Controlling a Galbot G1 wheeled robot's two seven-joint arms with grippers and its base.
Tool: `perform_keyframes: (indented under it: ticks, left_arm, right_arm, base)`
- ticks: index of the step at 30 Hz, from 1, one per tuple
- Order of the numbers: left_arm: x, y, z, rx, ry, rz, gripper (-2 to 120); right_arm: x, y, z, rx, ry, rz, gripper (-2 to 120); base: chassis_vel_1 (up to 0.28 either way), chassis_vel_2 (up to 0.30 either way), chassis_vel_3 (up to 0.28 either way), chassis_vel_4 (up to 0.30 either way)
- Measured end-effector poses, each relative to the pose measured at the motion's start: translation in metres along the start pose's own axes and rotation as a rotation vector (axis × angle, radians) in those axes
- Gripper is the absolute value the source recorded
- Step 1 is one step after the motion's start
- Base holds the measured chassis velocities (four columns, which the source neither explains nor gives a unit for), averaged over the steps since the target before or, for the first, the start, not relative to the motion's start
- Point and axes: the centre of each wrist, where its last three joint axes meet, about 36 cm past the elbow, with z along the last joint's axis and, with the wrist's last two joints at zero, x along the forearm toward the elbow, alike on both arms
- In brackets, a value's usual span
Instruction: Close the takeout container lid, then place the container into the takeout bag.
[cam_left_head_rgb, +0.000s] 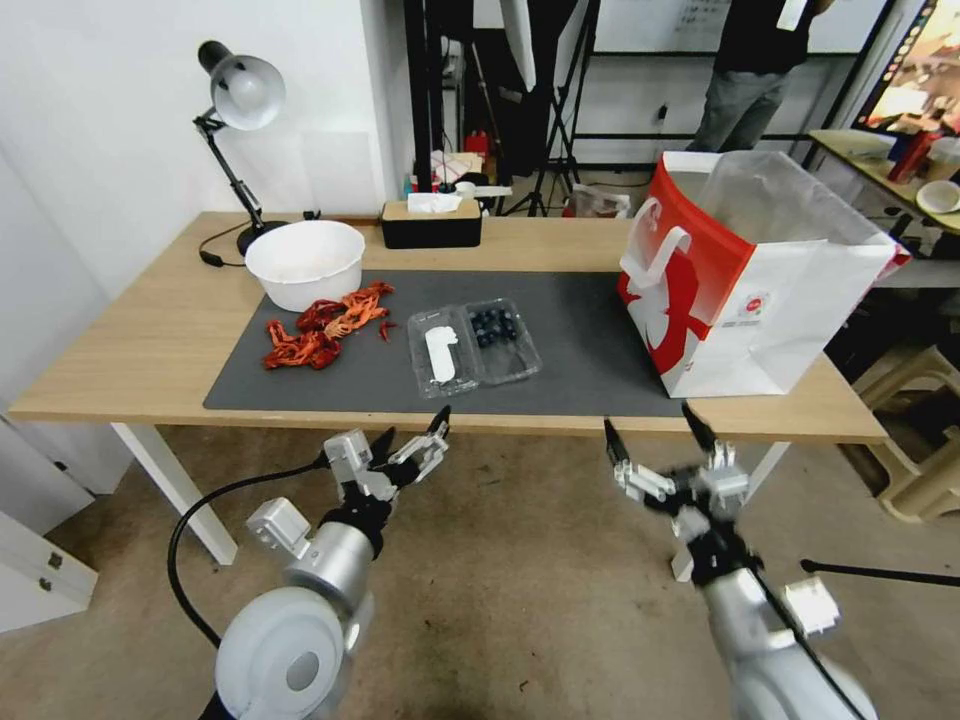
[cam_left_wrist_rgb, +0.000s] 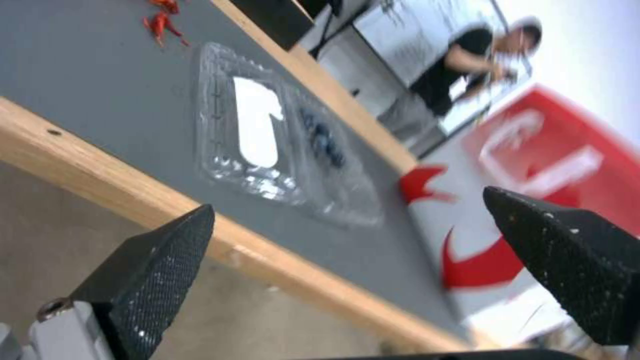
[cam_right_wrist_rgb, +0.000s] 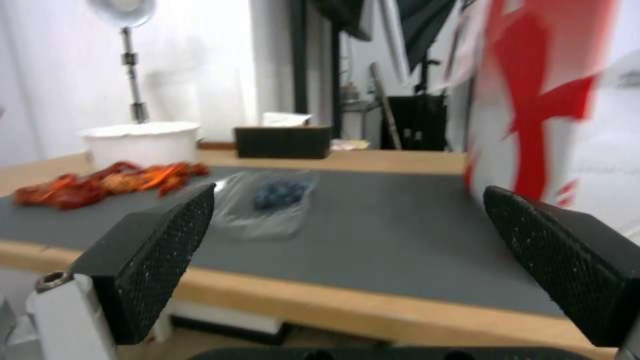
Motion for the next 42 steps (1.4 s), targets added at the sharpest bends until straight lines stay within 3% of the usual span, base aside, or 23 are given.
perform_keyframes:
  ticks: [4, 11, 18, 24, 42]
  left_arm:
    - [-0.023, -0.015, 0.003, 0.141, 0.023, 0.03, 100]
    - [-0.059, -0.017, 0.023, 0.221, 0.076, 0.013, 100]
    - [-0.082, -0.024, 0.036, 0.24, 0.088, 0.014, 100]
    - [-0.11, -0.025, 0.042, 0.237, 0.053, -0.02, 100]
    - [-0.135, -0.018, 0.043, 0.189, 0.013, -0.093, 100]
  right_arm:
    - [0.019, 0.012, 0.008, 0.008, 0.015, 0.01, 100]
    - [0.027, 0.02, 0.011, 0.03, 0.021, 0.025, 100]
    - [0.03, 0.025, 0.011, 0.047, 0.028, 0.039, 100]
    - [0.031, 0.028, 0.015, 0.037, 0.035, 0.052, 100]
    - [0.028, 0.025, 0.019, 0.04, 0.04, 0.058, 100]
  base:
    - [0.0, 0.0, 0.0, 0.0]
    - [0.0, 0.0, 0.0, 0.0]
    - [0.0, 0.0, 0.0, 0.0]
    - [0.0, 0.0, 0.0, 0.0]
    - [0.0, 0.0, 0.0, 0.0]
